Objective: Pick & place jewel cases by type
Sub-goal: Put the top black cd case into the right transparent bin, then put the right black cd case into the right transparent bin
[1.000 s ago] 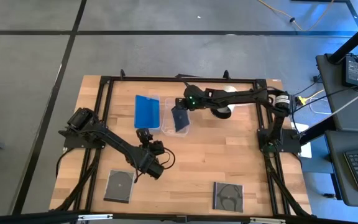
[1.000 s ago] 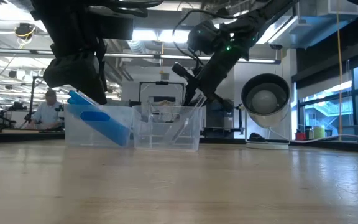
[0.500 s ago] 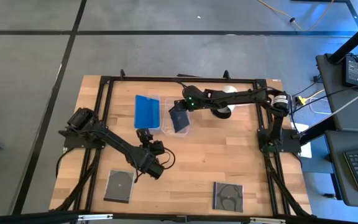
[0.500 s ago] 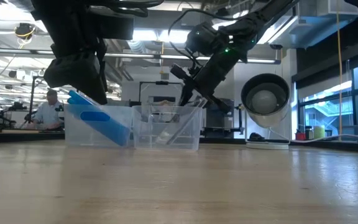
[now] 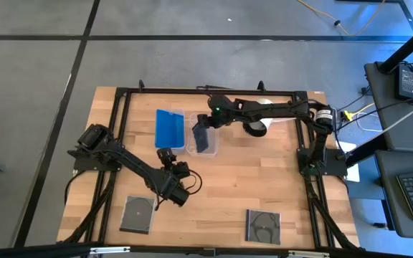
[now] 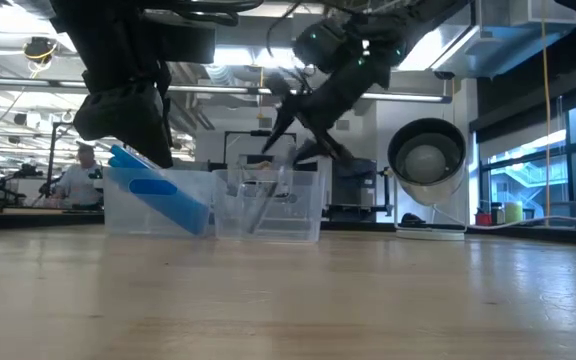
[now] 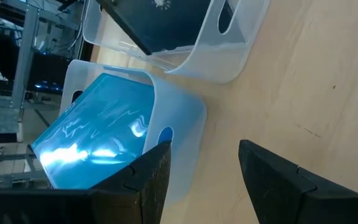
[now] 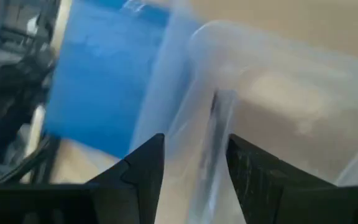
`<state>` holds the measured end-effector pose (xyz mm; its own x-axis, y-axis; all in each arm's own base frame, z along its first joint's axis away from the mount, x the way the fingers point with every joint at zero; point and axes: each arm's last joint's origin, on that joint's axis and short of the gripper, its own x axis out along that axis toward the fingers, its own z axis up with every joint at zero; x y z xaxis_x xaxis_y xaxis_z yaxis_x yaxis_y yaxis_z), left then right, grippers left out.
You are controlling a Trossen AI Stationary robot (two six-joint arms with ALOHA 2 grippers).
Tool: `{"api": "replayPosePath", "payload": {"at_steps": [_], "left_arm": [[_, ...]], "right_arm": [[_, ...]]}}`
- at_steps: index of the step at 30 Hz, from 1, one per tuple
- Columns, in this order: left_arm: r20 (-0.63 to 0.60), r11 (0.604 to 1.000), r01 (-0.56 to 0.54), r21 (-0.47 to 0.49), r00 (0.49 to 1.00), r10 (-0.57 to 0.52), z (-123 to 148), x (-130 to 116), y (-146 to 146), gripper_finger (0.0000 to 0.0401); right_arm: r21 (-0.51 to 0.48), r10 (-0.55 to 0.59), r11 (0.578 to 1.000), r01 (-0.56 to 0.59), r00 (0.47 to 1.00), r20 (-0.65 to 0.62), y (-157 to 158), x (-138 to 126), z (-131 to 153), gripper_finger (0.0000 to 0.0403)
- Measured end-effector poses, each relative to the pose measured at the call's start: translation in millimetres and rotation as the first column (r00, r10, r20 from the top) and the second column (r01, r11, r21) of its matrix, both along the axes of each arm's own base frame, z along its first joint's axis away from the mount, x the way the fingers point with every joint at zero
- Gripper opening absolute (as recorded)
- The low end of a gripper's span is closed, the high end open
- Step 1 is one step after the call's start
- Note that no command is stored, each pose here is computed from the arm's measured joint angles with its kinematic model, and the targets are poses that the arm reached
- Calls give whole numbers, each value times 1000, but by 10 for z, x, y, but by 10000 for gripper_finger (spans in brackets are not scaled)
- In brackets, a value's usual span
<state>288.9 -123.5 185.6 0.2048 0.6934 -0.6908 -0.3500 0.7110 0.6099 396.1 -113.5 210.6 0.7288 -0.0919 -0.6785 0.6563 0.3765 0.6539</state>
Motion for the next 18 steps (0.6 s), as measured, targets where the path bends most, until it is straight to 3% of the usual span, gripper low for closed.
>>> {"api": "replayPosePath", "payload": {"at_steps": [3,6,11,18], "left_arm": [[1,1000,-1,0,1000,1,0,0,0,187],[15,1000,-15,-4,1000,15,0,0,0,187],[16,1000,-15,-5,1000,15,1,-1,-4,187],[30,1000,-7,23,1000,7,7,0,-4,187]], "right_arm": [[-18,14,1000,-15,998,-57,10,19,141,173],[-63,-23,998,11,981,-195,-4,-30,308,173],[-113,-53,994,8,914,-403,54,-159,577,173],[-190,-66,980,-59,804,-592,264,-364,1102,173]]}}
